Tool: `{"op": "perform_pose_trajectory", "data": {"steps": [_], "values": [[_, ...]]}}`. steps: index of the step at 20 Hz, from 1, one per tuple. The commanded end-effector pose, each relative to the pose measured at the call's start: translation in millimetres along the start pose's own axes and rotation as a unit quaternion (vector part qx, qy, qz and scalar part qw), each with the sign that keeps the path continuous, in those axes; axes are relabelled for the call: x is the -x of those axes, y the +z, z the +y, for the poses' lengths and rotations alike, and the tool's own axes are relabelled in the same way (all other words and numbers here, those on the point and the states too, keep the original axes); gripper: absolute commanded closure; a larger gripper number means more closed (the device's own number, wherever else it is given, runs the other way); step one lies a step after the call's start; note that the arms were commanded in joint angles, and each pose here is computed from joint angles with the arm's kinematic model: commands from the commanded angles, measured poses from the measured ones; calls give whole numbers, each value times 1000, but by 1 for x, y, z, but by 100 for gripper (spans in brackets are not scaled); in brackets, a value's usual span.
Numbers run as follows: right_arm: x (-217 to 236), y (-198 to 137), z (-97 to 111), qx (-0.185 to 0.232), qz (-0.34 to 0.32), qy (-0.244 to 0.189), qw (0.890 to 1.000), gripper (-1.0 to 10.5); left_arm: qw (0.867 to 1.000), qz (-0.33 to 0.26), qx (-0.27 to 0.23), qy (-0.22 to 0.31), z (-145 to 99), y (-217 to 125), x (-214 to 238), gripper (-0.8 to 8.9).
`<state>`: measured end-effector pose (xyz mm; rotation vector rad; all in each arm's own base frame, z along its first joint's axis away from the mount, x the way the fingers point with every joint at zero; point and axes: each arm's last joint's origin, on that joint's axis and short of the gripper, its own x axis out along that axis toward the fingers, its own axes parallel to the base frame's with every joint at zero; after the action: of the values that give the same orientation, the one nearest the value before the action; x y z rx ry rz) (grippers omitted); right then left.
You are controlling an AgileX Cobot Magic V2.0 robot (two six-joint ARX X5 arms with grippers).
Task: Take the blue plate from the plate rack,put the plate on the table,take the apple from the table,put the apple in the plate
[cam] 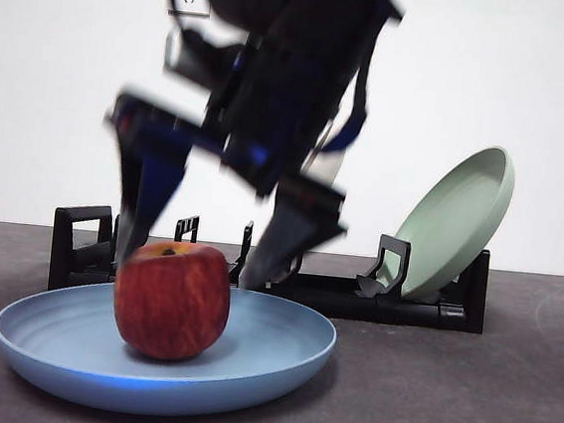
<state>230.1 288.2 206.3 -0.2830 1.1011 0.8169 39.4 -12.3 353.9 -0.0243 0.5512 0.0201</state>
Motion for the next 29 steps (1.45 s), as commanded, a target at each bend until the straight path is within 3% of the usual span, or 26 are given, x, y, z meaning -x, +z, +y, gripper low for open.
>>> {"op": "perform_pose_trajectory", "data": {"steps": [1,4,8,9,11,13,14,18,23,29], "values": [[37,5,3,0,-45,3,999,442,998,-22,-26,-49,-8,7,-1,450],[86,2,5,0,-95,-24,995,443,991,-40,-53,-120,-22,19,-6,450],[144,-14,4,-2,-140,-66,988,457,968,-52,-98,-226,-49,35,-18,451],[158,-20,2,-5,-148,-84,985,543,959,-53,-113,-256,-57,39,-23,477],[177,-31,-3,-7,-150,-129,980,773,946,-53,-131,-291,-71,45,-32,617],[191,-42,-9,-19,-143,-170,975,956,944,-43,-135,-298,-84,49,-45,733],[197,-47,-12,-25,-140,-180,973,962,944,-35,-139,-296,-90,49,-51,816],[212,-61,-19,-40,-158,-189,968,962,939,-29,-182,-290,-105,51,-69,823],[200,-88,-25,-43,-206,-184,960,962,939,-38,-186,-288,-109,45,-79,823],[155,-130,-32,-51,-251,-132,958,962,940,-49,-167,-293,-114,-2,-114,823]]}}
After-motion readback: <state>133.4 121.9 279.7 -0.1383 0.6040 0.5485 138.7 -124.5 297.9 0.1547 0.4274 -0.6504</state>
